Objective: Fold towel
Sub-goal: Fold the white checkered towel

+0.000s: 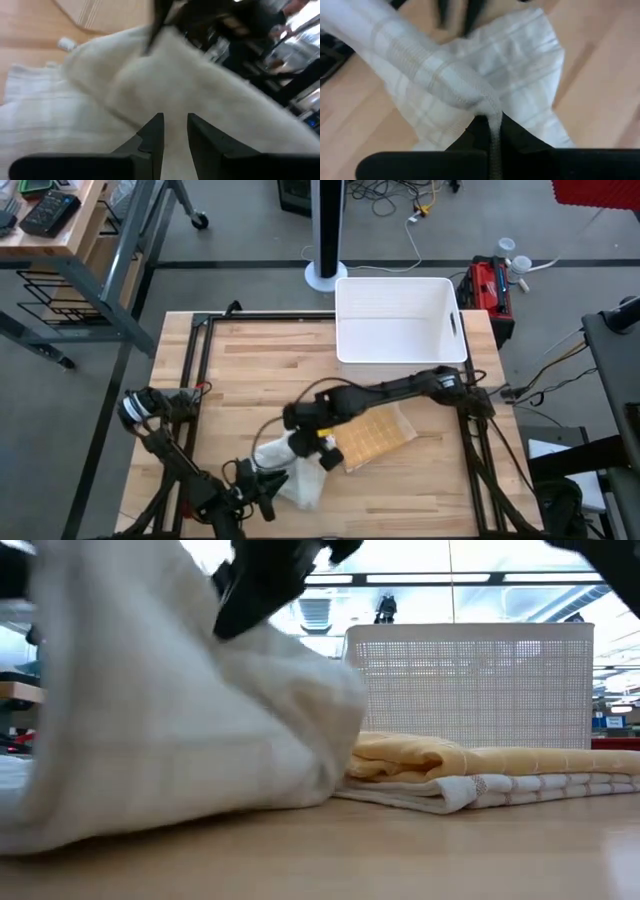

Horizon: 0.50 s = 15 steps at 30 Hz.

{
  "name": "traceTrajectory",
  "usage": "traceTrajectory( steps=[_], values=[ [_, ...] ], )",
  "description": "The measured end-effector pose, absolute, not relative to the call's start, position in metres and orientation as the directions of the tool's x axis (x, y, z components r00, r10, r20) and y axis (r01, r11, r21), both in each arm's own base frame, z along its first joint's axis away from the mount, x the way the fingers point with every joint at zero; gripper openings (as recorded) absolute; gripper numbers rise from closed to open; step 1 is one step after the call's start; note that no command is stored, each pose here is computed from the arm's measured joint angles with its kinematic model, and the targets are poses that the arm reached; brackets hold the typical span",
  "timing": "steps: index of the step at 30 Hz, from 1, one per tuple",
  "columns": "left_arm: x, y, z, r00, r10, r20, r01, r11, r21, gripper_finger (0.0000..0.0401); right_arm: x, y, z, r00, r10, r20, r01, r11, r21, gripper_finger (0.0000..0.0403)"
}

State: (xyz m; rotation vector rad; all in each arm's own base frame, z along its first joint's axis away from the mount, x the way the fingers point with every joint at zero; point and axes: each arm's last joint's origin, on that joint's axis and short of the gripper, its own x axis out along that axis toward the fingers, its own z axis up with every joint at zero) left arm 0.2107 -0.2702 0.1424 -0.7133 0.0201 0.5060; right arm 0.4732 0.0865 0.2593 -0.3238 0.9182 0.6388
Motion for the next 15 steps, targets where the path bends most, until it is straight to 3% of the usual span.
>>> traceTrajectory(
  steps=[8, 13, 15],
  values=[
    [0.204, -0.273, 0.158, 0.89, 0.427, -0.158, -0.43, 0.671, -0.604, 0.0075, 0.509, 0.056, 0.235, 0.427, 0.333, -0.84, -0.601, 0.799, 0.012, 0.0002],
    [0.199, -0.272, 0.175, 0.897, 0.418, -0.143, -0.408, 0.659, -0.631, 0.0075, 0.512, 0.04, 0.214, 0.366, 0.335, -0.868, -0.582, 0.811, 0.068, 0.0002],
    [0.195, -0.271, 0.186, 0.901, 0.413, -0.132, -0.4, 0.674, -0.622, 0.0075, 0.514, 0.034, 0.219, 0.393, 0.336, -0.856, -0.566, 0.822, 0.063, 0.0002]
  ],
)
